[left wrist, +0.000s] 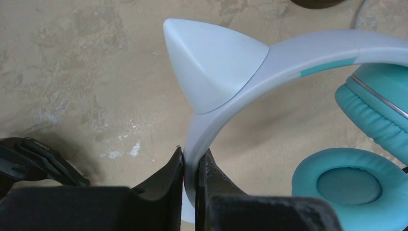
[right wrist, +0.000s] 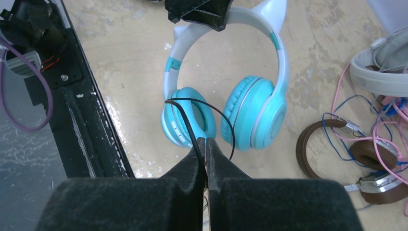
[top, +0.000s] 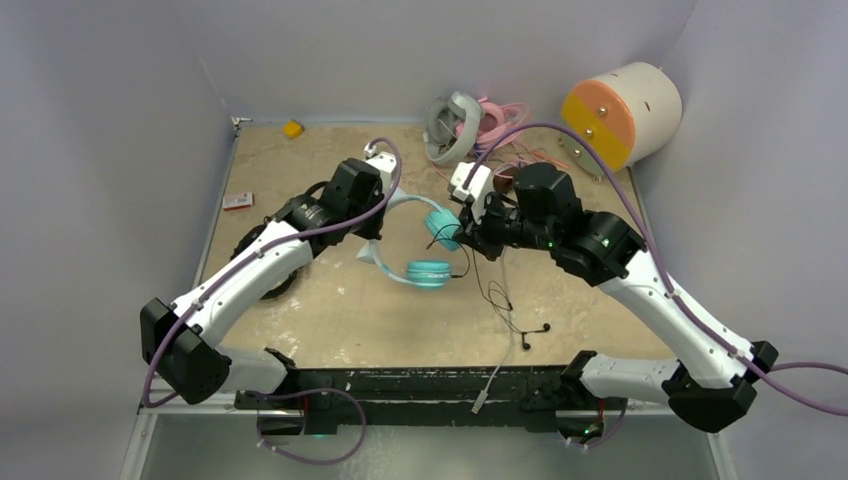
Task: Wrap the headphones
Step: Wrap the headphones cable around the headphones.
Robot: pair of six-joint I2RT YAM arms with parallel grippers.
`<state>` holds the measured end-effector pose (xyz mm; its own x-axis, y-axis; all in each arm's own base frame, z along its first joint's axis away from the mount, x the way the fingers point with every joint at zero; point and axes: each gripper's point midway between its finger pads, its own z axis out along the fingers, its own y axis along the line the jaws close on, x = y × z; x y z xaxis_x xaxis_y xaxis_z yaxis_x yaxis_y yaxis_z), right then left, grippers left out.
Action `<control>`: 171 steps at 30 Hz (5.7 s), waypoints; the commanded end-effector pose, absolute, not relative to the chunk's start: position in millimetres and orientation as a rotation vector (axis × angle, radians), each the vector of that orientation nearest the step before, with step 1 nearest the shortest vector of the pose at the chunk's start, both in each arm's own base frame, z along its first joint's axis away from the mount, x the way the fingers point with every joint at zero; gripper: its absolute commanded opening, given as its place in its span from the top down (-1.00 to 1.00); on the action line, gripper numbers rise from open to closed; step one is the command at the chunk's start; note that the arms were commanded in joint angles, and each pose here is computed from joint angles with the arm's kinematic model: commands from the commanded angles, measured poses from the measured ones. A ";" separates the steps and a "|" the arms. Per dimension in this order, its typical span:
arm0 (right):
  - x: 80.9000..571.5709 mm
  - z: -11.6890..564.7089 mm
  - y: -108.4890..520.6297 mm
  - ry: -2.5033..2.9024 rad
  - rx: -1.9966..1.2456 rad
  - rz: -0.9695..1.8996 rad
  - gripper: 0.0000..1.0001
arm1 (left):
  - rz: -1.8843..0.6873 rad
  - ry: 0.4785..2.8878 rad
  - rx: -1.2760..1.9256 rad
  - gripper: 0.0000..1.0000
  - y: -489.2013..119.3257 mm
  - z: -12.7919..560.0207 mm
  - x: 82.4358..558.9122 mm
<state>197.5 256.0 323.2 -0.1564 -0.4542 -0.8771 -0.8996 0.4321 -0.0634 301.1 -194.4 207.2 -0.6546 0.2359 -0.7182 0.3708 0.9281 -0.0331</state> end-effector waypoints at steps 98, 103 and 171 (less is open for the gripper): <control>256.6 289.5 250.9 2.016 -0.876 0.354 1.00 | -0.182 2.122 0.305 1.00 -178.0 253.0 305.0; 263.0 291.0 258.1 2.013 -0.891 0.350 1.00 | -0.166 2.131 0.360 1.00 -183.6 245.4 299.3; 250.8 159.1 314.4 1.661 -0.624 1.212 0.58 | -1.235 2.059 0.129 1.00 -269.1 411.4 236.3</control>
<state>271.5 301.8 144.2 -0.4479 0.1099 -0.8873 -0.7769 0.4435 0.4470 225.0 -263.5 370.0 -0.7703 -0.1868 -0.6097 0.4000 0.6032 -0.6901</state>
